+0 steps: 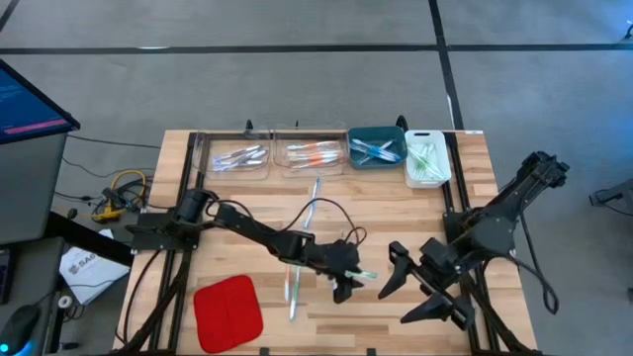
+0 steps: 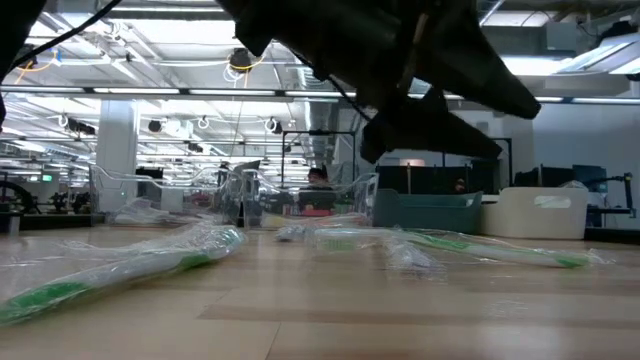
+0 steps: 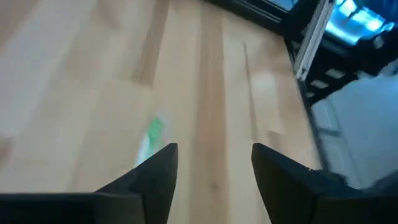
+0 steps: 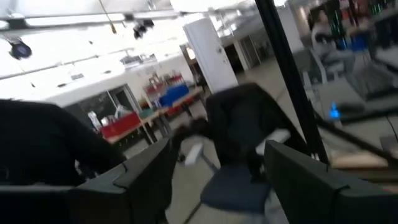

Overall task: Pick & Place Toothbrushes
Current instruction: Put the green toothbrush into the white bin

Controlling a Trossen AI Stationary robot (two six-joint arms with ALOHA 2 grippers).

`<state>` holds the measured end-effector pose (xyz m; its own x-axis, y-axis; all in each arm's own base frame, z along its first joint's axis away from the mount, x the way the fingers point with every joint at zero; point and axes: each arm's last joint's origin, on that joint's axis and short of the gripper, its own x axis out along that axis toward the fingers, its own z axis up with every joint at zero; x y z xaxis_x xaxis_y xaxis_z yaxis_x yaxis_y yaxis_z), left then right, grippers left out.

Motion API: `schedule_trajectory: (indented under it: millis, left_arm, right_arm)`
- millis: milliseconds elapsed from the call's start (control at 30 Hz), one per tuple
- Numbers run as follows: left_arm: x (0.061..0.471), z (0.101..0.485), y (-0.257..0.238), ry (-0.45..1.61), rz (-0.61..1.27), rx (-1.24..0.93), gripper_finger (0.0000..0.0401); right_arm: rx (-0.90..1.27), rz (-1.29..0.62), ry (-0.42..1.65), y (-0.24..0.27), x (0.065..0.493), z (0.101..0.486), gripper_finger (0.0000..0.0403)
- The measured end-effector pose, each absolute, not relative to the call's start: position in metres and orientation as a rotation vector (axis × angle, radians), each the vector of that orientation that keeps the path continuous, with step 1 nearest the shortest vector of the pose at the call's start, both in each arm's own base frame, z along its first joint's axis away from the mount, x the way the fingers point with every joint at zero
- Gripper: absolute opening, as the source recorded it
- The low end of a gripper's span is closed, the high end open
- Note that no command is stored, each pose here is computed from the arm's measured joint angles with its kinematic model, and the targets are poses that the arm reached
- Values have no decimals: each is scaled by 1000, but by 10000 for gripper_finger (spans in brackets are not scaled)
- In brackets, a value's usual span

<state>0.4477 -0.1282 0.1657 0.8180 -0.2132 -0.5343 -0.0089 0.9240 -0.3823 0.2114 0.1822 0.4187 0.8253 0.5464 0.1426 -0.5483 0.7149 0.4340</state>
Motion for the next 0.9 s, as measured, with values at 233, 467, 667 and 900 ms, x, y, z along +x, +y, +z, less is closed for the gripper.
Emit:
schedule_trajectory:
  millis: [233,467,667,900]
  left_arm:
    - [425,194,-134,826,-229,-671,181]
    - [387,248,-134,830,-105,-577,150]
    - [339,270,-129,677,162,-638,129]
    - [274,279,-122,528,272,-761,113]
  right_arm:
    - [514,566,179,182,213,403,256]
    - [544,432,278,161,228,391,256]
    - [816,230,505,141,235,372,256]
    - [1368,-276,783,120,240,337,256]
